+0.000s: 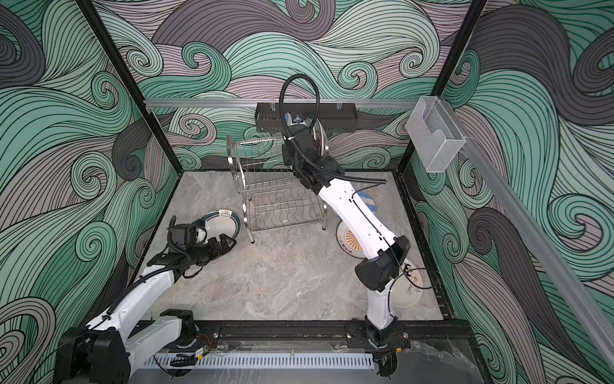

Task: Load the plates into the dish rack
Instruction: 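Lower the striped plate into the rack slots beside the other plates, then open the right gripper and withdraw it from the rack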

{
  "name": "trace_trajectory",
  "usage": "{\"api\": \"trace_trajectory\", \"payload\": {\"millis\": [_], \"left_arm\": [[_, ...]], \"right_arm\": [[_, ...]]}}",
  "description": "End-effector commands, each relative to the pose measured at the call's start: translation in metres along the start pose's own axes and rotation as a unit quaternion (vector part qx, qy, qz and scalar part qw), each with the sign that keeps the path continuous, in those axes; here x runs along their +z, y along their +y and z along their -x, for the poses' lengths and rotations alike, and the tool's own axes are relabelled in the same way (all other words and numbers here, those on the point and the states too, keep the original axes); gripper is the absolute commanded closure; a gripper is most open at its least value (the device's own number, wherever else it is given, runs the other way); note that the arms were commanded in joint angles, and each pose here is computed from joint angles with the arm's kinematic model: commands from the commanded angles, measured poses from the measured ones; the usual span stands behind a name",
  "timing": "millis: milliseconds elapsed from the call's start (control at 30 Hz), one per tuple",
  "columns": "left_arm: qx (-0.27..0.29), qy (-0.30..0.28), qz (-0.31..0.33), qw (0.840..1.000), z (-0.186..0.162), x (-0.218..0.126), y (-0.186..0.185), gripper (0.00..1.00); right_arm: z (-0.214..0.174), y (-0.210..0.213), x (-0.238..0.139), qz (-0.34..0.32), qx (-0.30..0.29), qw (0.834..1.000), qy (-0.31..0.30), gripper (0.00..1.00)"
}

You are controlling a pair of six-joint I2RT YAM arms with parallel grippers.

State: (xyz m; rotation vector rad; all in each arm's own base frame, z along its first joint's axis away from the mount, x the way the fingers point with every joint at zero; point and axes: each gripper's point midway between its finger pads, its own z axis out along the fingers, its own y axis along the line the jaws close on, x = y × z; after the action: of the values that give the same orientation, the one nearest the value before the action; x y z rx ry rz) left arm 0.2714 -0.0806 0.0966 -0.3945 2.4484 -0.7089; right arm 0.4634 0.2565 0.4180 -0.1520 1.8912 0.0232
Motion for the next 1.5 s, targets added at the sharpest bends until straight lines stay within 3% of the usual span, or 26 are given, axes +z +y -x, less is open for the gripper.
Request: {"api": "trace_trajectory", "payload": {"millis": [0,167,300,700,833,1167,1467], "left_arm": [[0.014,-0.007,0.0,1.0,0.006,-0.001,-0.004,0.01],[0.013,-0.006,0.001,1.0,0.005,-0.001,-0.004,0.01],[0.014,-0.007,0.004,1.0,0.005,-0.002,-0.003,0.01],[0.014,-0.007,0.012,1.0,0.009,-0.001,-0.001,0.01],[0.014,-0.01,0.013,1.0,0.011,-0.002,-0.002,0.01],[0.009,-0.018,0.025,0.999,0.015,-0.007,-0.001,0.01],[0.007,-0.056,0.069,0.996,0.04,-0.017,0.004,0.01]], "right_arm": [[0.005,-0.004,-0.001,-0.003,0.017,1.0,-0.013,0.91],[0.003,-0.002,-0.002,0.005,0.013,1.0,-0.009,0.72],[0.004,-0.004,-0.005,0.005,0.008,1.0,-0.011,0.68],[0.019,-0.018,-0.041,0.018,-0.018,1.0,-0.016,0.38],[0.025,-0.024,-0.063,0.038,-0.019,0.999,-0.023,0.35],[0.025,-0.006,-0.113,0.165,-0.014,0.986,-0.027,0.31],[-0.05,-0.002,-0.153,0.256,-0.061,0.965,-0.004,0.31]]}}
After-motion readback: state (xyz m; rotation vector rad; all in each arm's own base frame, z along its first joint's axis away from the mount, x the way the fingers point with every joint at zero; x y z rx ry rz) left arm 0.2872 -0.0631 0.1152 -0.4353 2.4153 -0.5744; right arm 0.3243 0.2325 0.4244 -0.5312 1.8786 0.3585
